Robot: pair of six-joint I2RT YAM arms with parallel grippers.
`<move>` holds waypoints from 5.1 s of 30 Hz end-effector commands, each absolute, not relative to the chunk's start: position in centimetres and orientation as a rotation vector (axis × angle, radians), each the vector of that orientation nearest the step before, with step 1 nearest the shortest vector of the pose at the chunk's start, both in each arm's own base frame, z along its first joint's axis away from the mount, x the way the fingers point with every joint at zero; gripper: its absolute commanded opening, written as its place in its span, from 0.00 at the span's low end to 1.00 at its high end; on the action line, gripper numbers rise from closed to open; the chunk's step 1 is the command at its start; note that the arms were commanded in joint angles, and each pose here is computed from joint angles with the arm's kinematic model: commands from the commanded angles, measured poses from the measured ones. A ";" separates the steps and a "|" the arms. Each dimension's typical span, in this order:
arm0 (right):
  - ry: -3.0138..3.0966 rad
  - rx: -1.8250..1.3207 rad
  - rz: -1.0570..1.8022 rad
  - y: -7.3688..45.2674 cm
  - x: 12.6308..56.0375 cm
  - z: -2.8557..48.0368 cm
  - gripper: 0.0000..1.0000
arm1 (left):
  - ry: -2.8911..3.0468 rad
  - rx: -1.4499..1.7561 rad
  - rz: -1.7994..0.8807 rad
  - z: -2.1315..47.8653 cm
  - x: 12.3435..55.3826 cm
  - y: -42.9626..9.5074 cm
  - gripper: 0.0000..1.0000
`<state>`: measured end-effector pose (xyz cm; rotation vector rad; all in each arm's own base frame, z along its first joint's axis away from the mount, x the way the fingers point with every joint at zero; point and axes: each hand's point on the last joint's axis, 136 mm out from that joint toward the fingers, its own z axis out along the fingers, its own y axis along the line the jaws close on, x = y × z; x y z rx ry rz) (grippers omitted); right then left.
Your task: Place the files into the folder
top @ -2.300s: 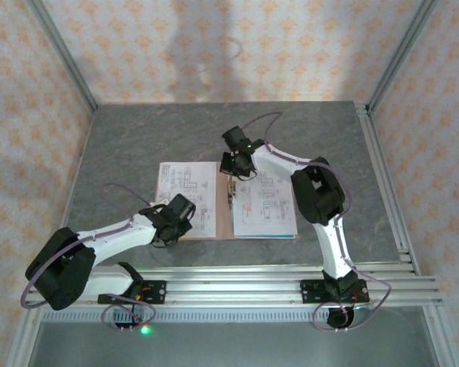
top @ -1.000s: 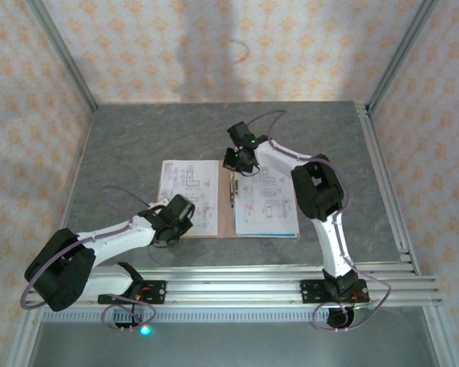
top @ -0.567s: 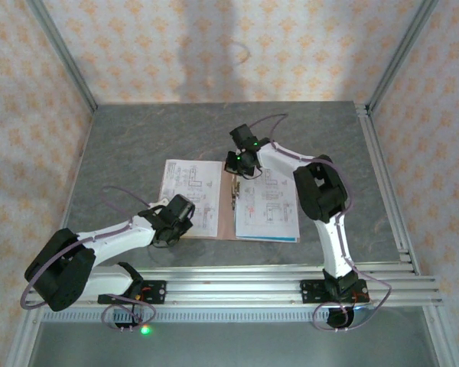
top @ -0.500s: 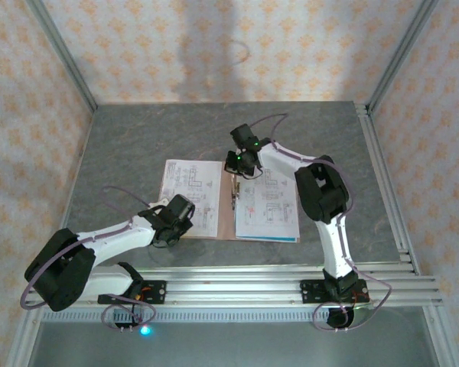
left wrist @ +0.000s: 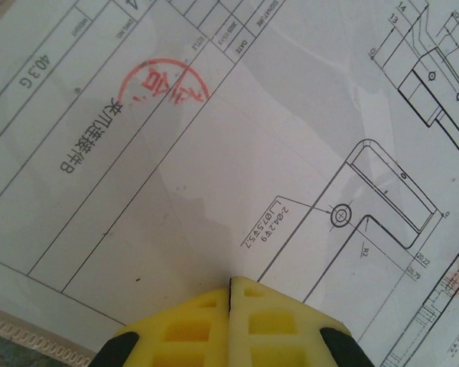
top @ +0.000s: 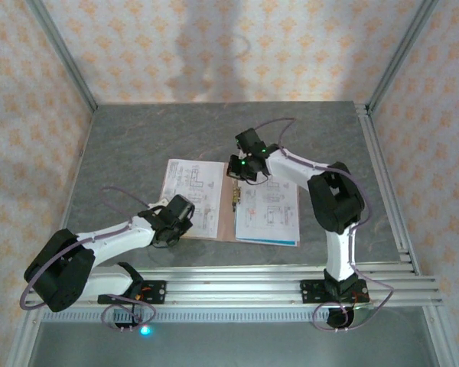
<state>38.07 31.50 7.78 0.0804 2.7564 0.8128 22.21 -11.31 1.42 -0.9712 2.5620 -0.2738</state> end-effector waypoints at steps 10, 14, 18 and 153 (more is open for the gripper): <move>2.717 0.096 0.882 31.9 34.7 9.5 0.00 | 2.609 -1.004 -0.165 -0.2 20.2 -9.7 0.00; 2.729 0.121 0.904 31.6 32.4 9.1 0.01 | 2.615 -1.008 -0.167 -0.4 20.2 -9.8 0.00; 2.710 0.218 0.931 30.2 30.5 8.9 0.09 | 2.617 -1.012 -0.178 -0.7 20.2 -10.0 0.00; 2.594 1.293 0.371 8.7 23.9 -5.2 0.00 | 2.497 -1.109 -0.430 -1.7 18.8 -22.7 0.00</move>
